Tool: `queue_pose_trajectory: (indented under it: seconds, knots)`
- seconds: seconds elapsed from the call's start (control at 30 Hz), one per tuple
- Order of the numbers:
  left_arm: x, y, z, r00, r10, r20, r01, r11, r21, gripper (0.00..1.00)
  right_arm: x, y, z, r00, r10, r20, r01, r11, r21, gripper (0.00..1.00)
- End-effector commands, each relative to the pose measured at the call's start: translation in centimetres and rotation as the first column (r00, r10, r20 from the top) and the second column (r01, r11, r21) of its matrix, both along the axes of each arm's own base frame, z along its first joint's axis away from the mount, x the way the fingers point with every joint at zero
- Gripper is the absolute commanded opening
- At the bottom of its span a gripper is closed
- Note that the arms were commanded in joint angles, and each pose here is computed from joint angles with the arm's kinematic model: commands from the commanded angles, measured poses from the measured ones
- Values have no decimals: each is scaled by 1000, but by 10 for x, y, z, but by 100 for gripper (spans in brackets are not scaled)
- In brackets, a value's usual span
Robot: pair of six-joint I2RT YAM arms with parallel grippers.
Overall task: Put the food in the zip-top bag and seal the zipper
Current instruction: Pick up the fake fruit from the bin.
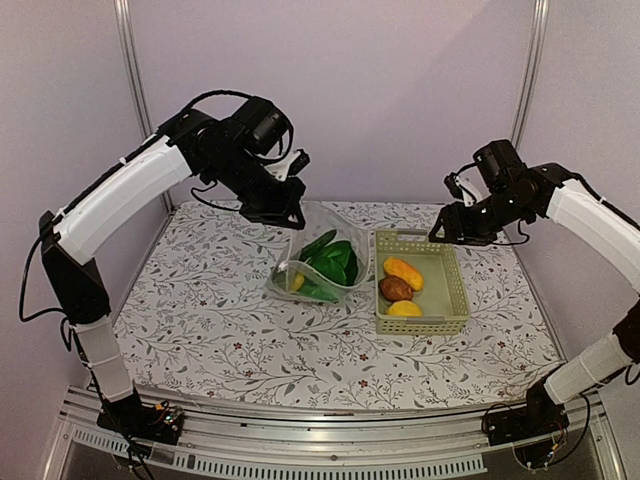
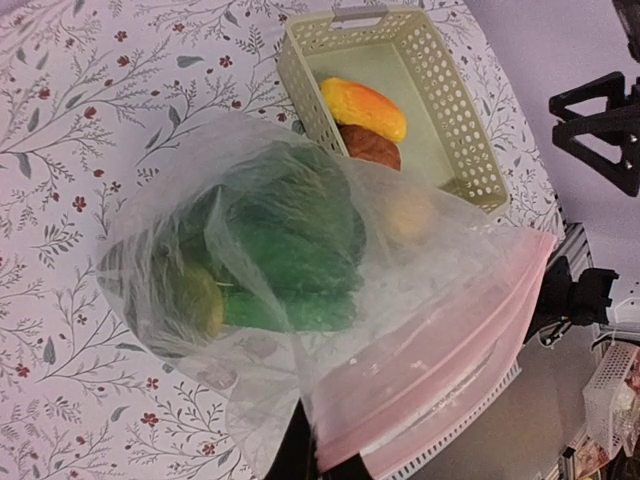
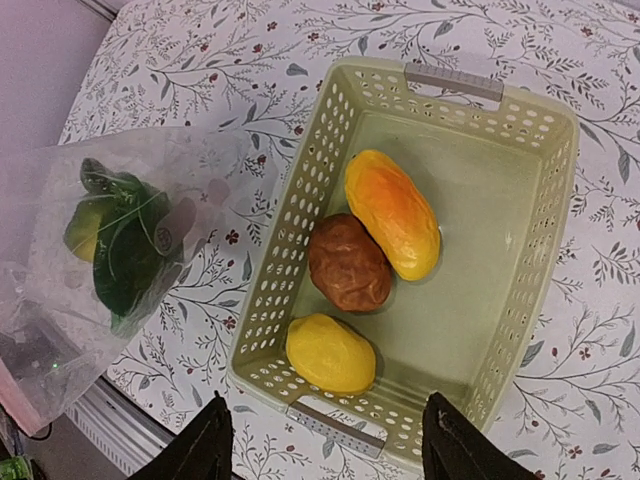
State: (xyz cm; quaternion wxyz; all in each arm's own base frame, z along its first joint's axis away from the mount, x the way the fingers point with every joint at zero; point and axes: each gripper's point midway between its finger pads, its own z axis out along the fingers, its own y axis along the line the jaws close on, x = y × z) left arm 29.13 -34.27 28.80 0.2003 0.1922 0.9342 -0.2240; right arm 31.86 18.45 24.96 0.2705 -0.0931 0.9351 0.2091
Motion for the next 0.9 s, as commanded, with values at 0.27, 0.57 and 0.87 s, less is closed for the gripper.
queue_pose_trajectory:
  seconds: [0.27,0.57,0.87]
  knots:
    - [9,2,-9,1000,-3,-1,3,1000,4,0,44,20,-90,985,120,-127,-138,979,-150,47]
    - [12,7,-10,1000,15,0,-15,1000,8,0,100,36,-147,980,96,-177,-135,965,-225,58]
    - [10,11,-10,1000,17,-2,-17,1000,10,0,130,46,-195,970,62,-237,-123,959,-255,72]
